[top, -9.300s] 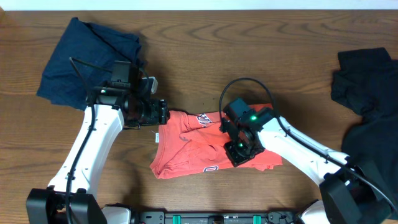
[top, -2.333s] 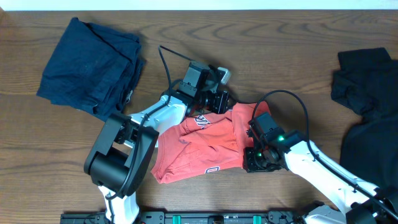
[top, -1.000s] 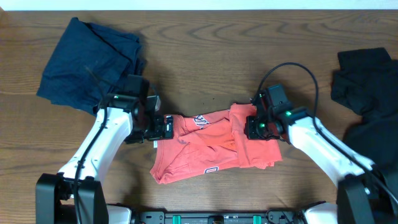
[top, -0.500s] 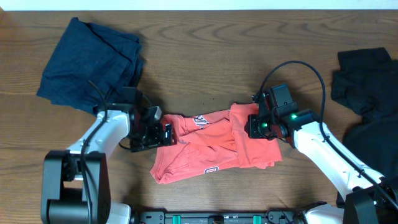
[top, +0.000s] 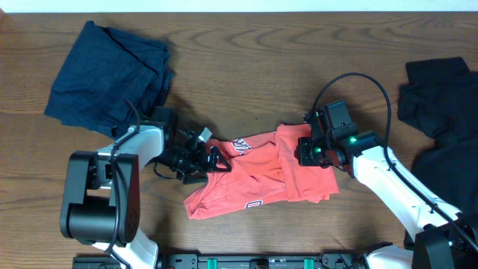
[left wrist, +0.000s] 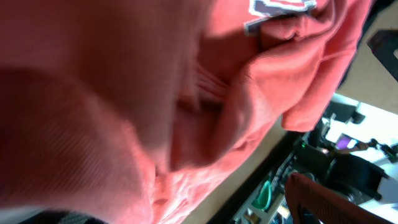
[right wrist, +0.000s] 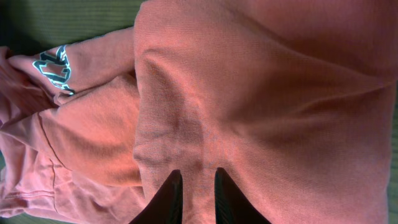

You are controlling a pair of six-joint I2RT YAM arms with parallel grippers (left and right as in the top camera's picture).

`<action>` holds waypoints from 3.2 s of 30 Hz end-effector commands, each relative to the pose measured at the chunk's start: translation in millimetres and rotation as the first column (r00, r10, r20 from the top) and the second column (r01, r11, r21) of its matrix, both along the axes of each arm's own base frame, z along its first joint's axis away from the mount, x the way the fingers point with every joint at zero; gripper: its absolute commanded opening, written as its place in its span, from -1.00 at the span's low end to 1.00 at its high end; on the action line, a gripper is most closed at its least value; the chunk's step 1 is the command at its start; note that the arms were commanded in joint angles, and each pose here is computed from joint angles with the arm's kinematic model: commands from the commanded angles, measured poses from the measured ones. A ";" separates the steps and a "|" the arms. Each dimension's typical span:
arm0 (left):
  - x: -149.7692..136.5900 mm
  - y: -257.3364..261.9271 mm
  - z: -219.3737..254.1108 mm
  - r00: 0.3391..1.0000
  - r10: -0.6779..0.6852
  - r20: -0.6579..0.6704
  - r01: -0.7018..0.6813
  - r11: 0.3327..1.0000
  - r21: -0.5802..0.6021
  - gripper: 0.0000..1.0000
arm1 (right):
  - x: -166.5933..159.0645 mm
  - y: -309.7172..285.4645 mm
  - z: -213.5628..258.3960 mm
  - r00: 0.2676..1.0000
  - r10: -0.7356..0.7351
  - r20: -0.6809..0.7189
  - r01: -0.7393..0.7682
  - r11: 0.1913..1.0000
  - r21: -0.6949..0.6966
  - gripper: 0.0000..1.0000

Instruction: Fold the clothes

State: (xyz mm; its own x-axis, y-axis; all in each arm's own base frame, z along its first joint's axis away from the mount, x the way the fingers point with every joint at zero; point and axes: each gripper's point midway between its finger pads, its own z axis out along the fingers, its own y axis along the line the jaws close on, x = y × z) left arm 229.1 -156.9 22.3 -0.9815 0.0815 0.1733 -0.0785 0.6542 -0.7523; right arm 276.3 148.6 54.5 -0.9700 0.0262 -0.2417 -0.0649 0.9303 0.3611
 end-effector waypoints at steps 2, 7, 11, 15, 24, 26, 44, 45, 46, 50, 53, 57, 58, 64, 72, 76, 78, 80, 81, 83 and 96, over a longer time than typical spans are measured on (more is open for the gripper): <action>-28.1 0.8 -33.9 0.994 -0.100 -0.046 0.104 0.989 0.108 0.67 | 0.9 -3.6 -0.3 1.000 0.005 0.011 -0.005 1.000 -0.015 -0.67; -30.0 -9.8 -35.2 0.992 -0.123 -0.039 0.127 0.985 0.113 0.53 | 0.7 -3.5 -0.4 1.000 0.005 0.010 -0.005 1.000 -0.015 -0.67; -25.7 -12.0 -36.0 0.995 -0.092 -0.047 0.097 0.988 0.120 0.05 | 0.6 -3.6 -0.4 1.000 0.005 0.009 -0.005 1.000 -0.015 -0.66; -25.1 -12.1 -36.0 0.995 -0.091 -0.044 0.096 0.988 0.119 -0.63 | 0.9 -3.5 -0.2 1.000 0.005 0.010 -0.005 1.000 -0.015 -0.68; -20.9 -8.1 -25.8 0.994 -0.086 -0.067 0.096 0.982 0.161 -0.88 | 0.8 -3.7 -0.3 1.000 0.005 0.010 -0.005 1.000 -0.015 -0.70; -19.4 1.8 -22.1 0.993 -0.095 -0.072 0.110 0.966 0.235 -0.88 | 0.2 -3.8 -0.4 1.000 0.005 0.008 -0.005 1.000 -0.016 -0.70; -3.4 7.2 -25.0 0.985 0.136 -0.108 -0.092 0.937 0.337 0.25 | -0.8 -4.0 -0.8 1.000 0.005 0.003 -0.005 1.000 -0.017 -0.69; -3.0 7.1 -27.0 0.984 0.143 -0.105 -0.100 0.936 0.337 0.16 | -0.8 -4.0 -0.8 1.000 0.005 0.004 -0.005 1.000 -0.017 -0.69; -2.1 6.7 -28.9 0.982 0.156 -0.103 -0.113 0.935 0.337 0.04 | -0.6 -3.9 -0.7 1.000 0.005 0.004 -0.005 1.000 -0.017 -0.69; -4.8 6.7 -35.1 0.980 0.172 -0.103 -0.128 0.932 0.338 -0.41 | 0.0 -3.8 -0.5 1.000 0.005 0.007 -0.005 1.000 -0.016 -0.69; -5.4 6.9 -35.0 0.982 0.163 -0.100 -0.121 0.934 0.336 -0.74 | -0.6 -4.1 -0.7 1.000 0.005 0.004 -0.005 1.000 -0.017 -0.69; -9.4 7.8 -31.6 0.989 0.114 -0.093 -0.078 0.942 0.327 -0.88 | -0.5 -6.3 -0.2 1.000 0.002 0.005 -0.002 1.000 -0.022 -0.71; -10.5 8.9 -29.0 0.991 0.100 -0.093 -0.065 0.943 0.326 -0.88 | -0.4 -7.8 0.9 1.000 -0.001 0.010 0.002 1.000 -0.028 -0.73; -2.9 31.0 5.4 0.996 0.063 -0.071 -0.030 0.920 0.390 -0.88 | 12.3 -23.0 21.6 0.994 -0.049 0.099 0.055 0.997 -0.055 -0.71; 19.4 53.2 84.5 0.998 0.016 0.063 -0.045 0.864 0.501 -0.88 | 23.5 -54.4 50.6 0.971 -0.162 0.177 0.168 0.986 -0.020 -0.70; 30.3 44.8 109.5 0.991 0.008 0.134 -0.072 0.872 0.485 -0.88 | 18.7 -56.6 47.8 0.974 -0.172 0.149 0.177 0.984 -0.020 -0.72; 31.8 37.5 114.4 0.990 0.009 0.144 -0.078 0.873 0.482 -0.88 | 16.1 -56.9 46.3 0.976 -0.171 0.138 0.176 0.984 -0.025 -0.72; 31.5 28.7 115.5 0.988 -0.002 0.152 -0.071 0.875 0.479 -0.88 | 14.5 -57.0 45.3 0.977 -0.170 0.131 0.175 0.984 -0.028 -0.71; 30.6 24.3 115.6 0.988 -0.005 0.152 -0.069 0.876 0.478 -0.88 | 14.0 -56.7 45.0 0.977 -0.168 0.129 0.174 0.984 -0.029 -0.71; 29.7 13.1 115.9 0.988 -0.006 0.156 -0.070 0.878 0.474 -0.88 | 13.4 -55.8 44.7 0.978 -0.164 0.129 0.170 0.985 -0.031 -0.71; 19.3 -68.8 103.6 0.968 -0.061 0.243 -0.066 0.872 0.484 -0.68 | 15.7 -62.2 43.7 0.974 -0.179 0.143 0.189 0.980 -0.060 -0.70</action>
